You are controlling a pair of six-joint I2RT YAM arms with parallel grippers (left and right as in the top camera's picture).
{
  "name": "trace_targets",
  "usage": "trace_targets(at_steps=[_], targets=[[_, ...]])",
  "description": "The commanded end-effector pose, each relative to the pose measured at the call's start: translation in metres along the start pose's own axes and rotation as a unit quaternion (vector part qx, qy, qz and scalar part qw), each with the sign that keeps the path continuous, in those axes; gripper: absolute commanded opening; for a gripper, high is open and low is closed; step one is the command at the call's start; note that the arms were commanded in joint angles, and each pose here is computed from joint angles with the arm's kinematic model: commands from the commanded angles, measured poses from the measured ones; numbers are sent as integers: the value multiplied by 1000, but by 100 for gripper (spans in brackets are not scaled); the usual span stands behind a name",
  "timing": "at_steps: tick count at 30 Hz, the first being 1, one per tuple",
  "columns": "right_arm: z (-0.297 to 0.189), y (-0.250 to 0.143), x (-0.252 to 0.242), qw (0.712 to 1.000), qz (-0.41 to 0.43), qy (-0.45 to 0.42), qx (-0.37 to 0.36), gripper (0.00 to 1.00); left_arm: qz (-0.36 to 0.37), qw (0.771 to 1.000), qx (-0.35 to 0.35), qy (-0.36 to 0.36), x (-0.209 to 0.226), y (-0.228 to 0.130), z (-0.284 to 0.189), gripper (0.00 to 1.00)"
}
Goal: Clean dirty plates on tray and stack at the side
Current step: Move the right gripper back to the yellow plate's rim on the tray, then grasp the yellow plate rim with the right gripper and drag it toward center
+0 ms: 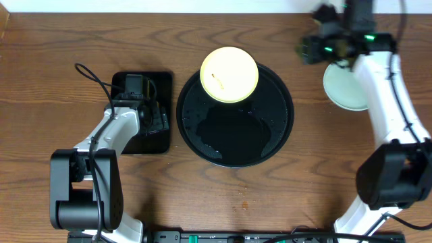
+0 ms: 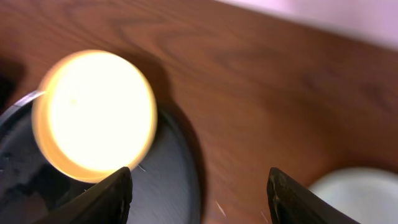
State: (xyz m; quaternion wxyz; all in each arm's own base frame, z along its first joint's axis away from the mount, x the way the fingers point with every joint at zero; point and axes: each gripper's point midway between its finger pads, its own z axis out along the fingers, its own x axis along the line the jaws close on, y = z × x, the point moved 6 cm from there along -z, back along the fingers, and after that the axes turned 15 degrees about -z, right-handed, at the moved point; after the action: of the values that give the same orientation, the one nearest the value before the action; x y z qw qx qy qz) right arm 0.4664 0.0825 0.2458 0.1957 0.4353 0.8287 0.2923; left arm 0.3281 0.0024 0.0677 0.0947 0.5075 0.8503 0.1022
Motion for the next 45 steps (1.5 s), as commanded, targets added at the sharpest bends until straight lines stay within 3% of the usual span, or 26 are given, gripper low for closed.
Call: trace_targets(at_steps=[1,7,15,18,20,21,24,33,40,45], targets=[[35,2,33,999,-32,6,27,65,2,1000,3,4,2,1,2,87],[102,-11,67,997,-19,-11,69,69,2,1000,4,4,2,0,2,87],[163,-51,78,991,57,-1,121,54,2,1000,4,4,2,0,2,87],[172,-61,79,988,69,2,136,39,2,1000,3,4,2,1,2,87],[174,-66,81,987,70,4,146,16,2,1000,3,4,2,1,2,87],[173,-67,82,986,74,4,150,10,2,1000,3,4,2,1,2,87],[170,-69,84,984,75,6,159,1,2,1000,3,4,2,1,2,87],[140,-85,89,966,116,9,231,1,2,1000,4,4,2,0,2,87],[117,-117,103,922,191,1,336,2,2,1000,3,4,2,1,2,87],[106,-127,116,904,199,34,377,15,2,1000,3,4,2,1,2,87]])
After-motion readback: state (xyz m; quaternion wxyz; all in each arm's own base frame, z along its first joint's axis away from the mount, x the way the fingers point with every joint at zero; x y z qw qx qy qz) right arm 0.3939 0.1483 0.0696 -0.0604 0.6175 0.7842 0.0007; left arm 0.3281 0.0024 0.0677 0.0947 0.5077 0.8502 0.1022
